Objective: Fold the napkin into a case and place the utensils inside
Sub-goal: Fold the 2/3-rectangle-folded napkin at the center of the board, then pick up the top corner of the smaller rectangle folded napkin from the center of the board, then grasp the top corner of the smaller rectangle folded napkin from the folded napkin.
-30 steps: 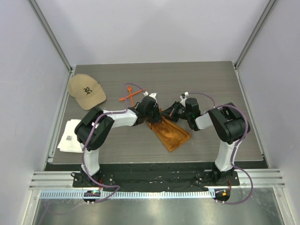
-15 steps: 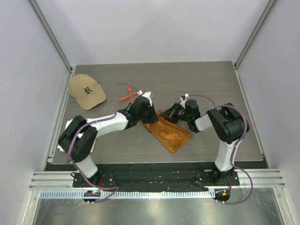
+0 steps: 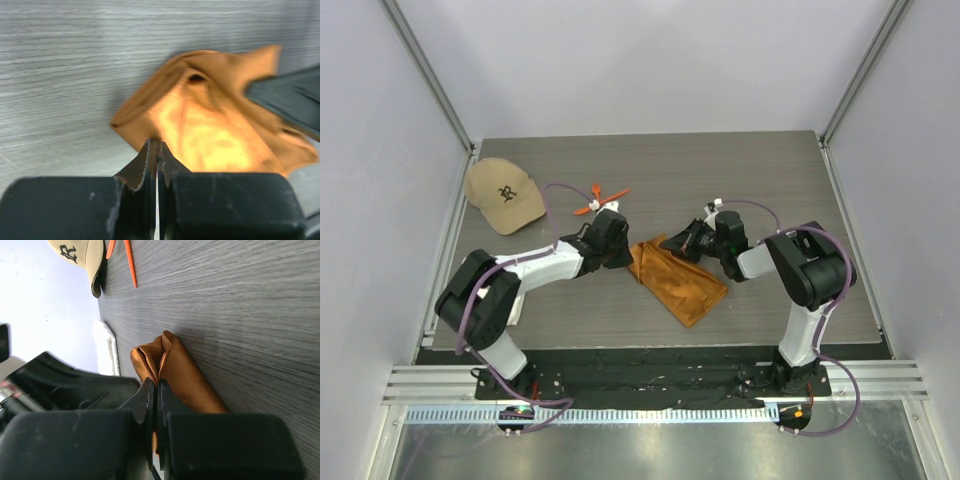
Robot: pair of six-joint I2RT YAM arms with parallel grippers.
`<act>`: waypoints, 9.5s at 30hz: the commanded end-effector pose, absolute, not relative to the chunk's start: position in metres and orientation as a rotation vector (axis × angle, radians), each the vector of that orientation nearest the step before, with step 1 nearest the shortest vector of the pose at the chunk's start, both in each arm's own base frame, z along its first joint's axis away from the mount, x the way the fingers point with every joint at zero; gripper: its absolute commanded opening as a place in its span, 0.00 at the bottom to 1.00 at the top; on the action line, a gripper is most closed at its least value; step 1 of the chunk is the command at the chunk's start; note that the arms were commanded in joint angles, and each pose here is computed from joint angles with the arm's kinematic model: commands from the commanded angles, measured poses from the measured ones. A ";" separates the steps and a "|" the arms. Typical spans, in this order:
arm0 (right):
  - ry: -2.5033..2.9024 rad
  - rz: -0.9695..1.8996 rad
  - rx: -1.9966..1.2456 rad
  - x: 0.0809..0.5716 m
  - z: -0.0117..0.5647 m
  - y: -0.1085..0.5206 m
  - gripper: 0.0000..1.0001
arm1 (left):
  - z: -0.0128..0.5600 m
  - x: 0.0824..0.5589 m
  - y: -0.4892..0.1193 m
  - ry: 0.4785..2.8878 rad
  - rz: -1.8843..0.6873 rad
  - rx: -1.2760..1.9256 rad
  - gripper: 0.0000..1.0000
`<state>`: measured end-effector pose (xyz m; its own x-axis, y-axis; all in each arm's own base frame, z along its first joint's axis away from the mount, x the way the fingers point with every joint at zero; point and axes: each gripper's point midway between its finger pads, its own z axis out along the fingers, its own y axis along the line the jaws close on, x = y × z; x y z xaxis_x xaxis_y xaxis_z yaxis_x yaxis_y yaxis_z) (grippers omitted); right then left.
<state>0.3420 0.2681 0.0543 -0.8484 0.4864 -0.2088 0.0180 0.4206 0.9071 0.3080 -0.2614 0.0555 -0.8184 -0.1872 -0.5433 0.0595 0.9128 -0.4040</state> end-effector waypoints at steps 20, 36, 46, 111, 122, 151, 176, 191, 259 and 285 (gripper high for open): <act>2.236 1.378 0.214 0.331 0.072 0.305 0.01 | 0.033 0.326 -0.276 2.464 -0.565 -0.080 0.03; 2.275 1.293 0.234 0.318 0.042 0.302 0.01 | 0.045 0.317 -0.284 2.454 -0.630 -0.026 0.14; 2.267 1.295 0.302 0.321 0.044 0.299 0.01 | 0.048 0.308 -0.299 2.505 -0.538 0.152 0.33; 2.259 1.339 0.335 0.320 0.067 0.296 0.01 | 0.036 0.316 -0.283 2.410 -0.056 0.242 0.17; 2.280 1.381 0.322 0.311 0.065 0.302 0.01 | 0.058 0.312 -0.299 2.351 -0.273 0.183 0.00; 2.272 1.484 0.121 0.280 0.042 0.331 0.25 | 0.076 0.317 -0.289 2.257 -0.458 -0.006 0.00; 2.056 1.922 0.065 0.266 0.075 0.313 0.43 | 0.071 0.298 -0.275 2.287 -0.481 -0.027 0.00; 2.078 1.824 -0.017 0.277 0.082 0.310 0.43 | 0.069 0.298 -0.276 2.298 -0.480 -0.032 0.00; 2.215 1.813 -0.010 0.293 0.059 0.331 0.01 | 0.077 0.296 -0.278 2.291 -0.488 -0.023 0.00; 2.386 1.648 -0.028 0.294 0.028 0.334 0.01 | 0.060 0.300 -0.275 2.391 -0.295 -0.070 0.00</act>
